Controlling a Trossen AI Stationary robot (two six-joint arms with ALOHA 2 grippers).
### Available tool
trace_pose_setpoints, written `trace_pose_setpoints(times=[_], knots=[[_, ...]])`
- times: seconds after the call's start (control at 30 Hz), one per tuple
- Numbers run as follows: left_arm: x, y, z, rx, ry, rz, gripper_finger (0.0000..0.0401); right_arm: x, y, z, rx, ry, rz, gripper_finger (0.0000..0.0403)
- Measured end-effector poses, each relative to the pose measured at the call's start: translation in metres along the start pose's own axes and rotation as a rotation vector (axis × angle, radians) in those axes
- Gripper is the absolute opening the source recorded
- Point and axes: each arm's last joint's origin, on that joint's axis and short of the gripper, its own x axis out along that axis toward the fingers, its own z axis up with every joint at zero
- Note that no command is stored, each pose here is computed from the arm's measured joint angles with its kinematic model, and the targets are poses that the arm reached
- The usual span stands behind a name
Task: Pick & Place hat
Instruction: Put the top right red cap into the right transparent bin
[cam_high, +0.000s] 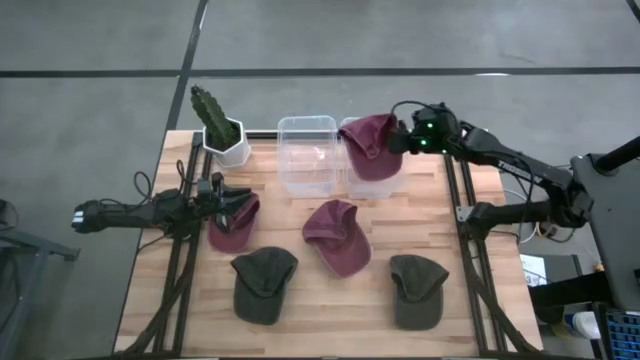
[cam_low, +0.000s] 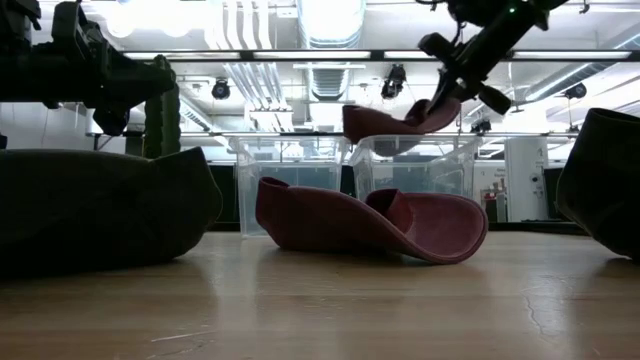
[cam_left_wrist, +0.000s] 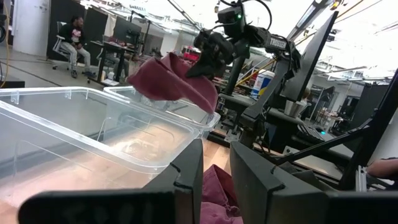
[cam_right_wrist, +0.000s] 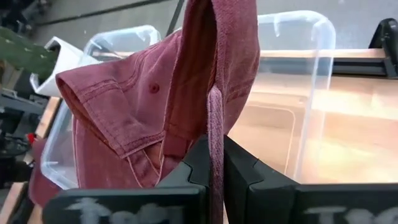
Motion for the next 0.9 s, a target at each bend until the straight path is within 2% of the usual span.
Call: trace_pose_setpoints(times=[0.27, 0.53, 0.9], knots=[[0.0, 0.0, 0.0, 0.0, 0.004, 0.001, 0.0074, 0.015, 0.004, -0.001, -0.002, 0.02, -0.063, 0.0013], [0.0, 0.0, 0.0, -0.008, 0.005, 0.001, 0.0074, 0.017, -0.002, -0.004, 0.0, 0.031, -0.158, 0.0013], [0.0, 0.0, -0.001, -0.007, 0.005, 0.001, 0.0074, 0.017, -0.002, -0.004, 0.032, 0.032, -0.155, 0.0013]])
